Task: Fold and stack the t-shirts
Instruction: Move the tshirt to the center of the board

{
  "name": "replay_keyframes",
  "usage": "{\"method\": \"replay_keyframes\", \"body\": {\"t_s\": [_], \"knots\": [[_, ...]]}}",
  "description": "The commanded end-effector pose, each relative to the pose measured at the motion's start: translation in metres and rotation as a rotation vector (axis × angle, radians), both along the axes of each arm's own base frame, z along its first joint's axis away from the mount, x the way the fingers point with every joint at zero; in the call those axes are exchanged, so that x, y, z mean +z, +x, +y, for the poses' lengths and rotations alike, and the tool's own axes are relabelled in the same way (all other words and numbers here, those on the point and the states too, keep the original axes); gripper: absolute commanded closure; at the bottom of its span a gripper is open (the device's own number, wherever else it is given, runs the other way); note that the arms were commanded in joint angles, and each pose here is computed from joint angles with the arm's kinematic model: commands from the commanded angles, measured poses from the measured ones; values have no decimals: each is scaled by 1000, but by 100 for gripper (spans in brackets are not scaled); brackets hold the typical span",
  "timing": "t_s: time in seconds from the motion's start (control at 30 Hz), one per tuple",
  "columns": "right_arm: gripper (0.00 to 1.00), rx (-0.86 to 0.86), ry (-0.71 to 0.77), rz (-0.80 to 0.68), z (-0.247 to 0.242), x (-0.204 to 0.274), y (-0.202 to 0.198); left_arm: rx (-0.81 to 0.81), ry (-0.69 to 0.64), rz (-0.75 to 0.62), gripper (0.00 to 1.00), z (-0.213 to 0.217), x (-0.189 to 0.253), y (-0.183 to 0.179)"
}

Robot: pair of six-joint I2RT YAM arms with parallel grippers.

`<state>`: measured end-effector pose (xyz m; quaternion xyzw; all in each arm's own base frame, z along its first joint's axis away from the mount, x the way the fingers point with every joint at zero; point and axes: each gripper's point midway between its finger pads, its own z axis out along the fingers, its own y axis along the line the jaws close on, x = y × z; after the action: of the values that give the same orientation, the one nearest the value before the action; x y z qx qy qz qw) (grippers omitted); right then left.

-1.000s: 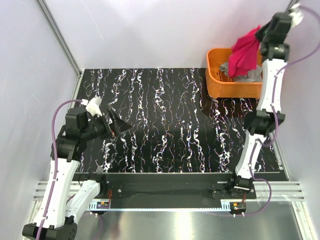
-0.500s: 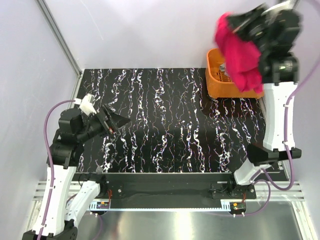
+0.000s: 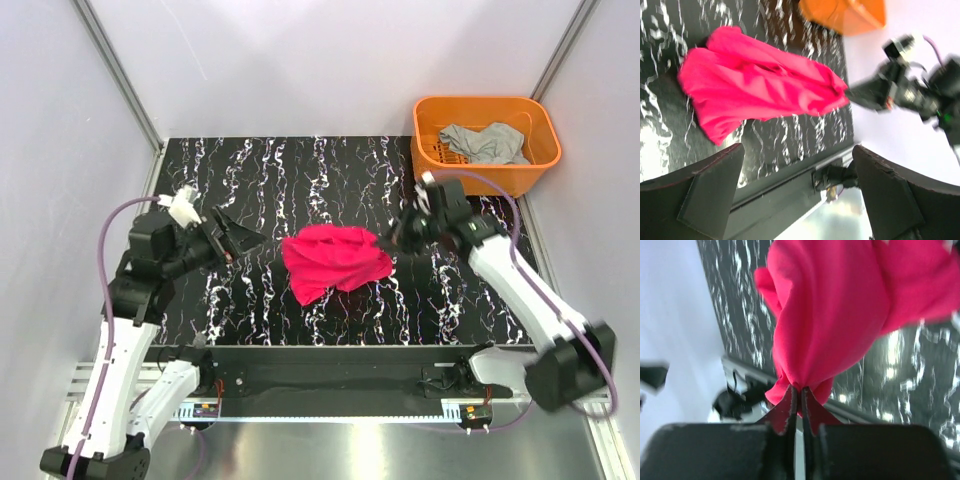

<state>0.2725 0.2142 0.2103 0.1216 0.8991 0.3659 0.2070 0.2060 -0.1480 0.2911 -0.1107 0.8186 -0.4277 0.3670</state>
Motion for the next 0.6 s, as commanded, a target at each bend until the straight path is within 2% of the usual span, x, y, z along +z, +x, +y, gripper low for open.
{"method": "replay_keyframes", "body": {"t_s": [0.0, 0.07, 0.17, 0.2, 0.23, 0.33, 0.43, 0.47, 0.53, 0.57], "knots": [[91, 89, 124, -57, -2, 19, -55, -26, 9, 60, 5, -12, -23, 2], [85, 105, 135, 58, -5, -19, -83, -51, 52, 98, 6, -22, -39, 3], [68, 173, 187, 146, -4, -41, -115, -66, 108, 161, 5, -31, -63, 8], [62, 220, 216, 167, -1, -40, -124, -69, 119, 168, 5, -33, -67, 10], [47, 248, 221, 168, -1, -41, -128, -76, 145, 191, 3, -36, -76, 16], [26, 296, 188, 160, -1, -42, -126, -112, 192, 273, 2, -42, -102, 24], [16, 227, 26, 25, -9, -31, -77, -137, 257, 340, 5, -51, -129, 30], [11, 169, -72, 28, -17, -47, -55, -168, 279, 340, 7, -58, -134, 28], [11, 148, -155, -26, -20, -44, -24, -196, 330, 381, 12, -66, -155, 30], [14, 138, -225, 10, -23, -64, -6, -213, 338, 392, 14, -70, -161, 31]]}}
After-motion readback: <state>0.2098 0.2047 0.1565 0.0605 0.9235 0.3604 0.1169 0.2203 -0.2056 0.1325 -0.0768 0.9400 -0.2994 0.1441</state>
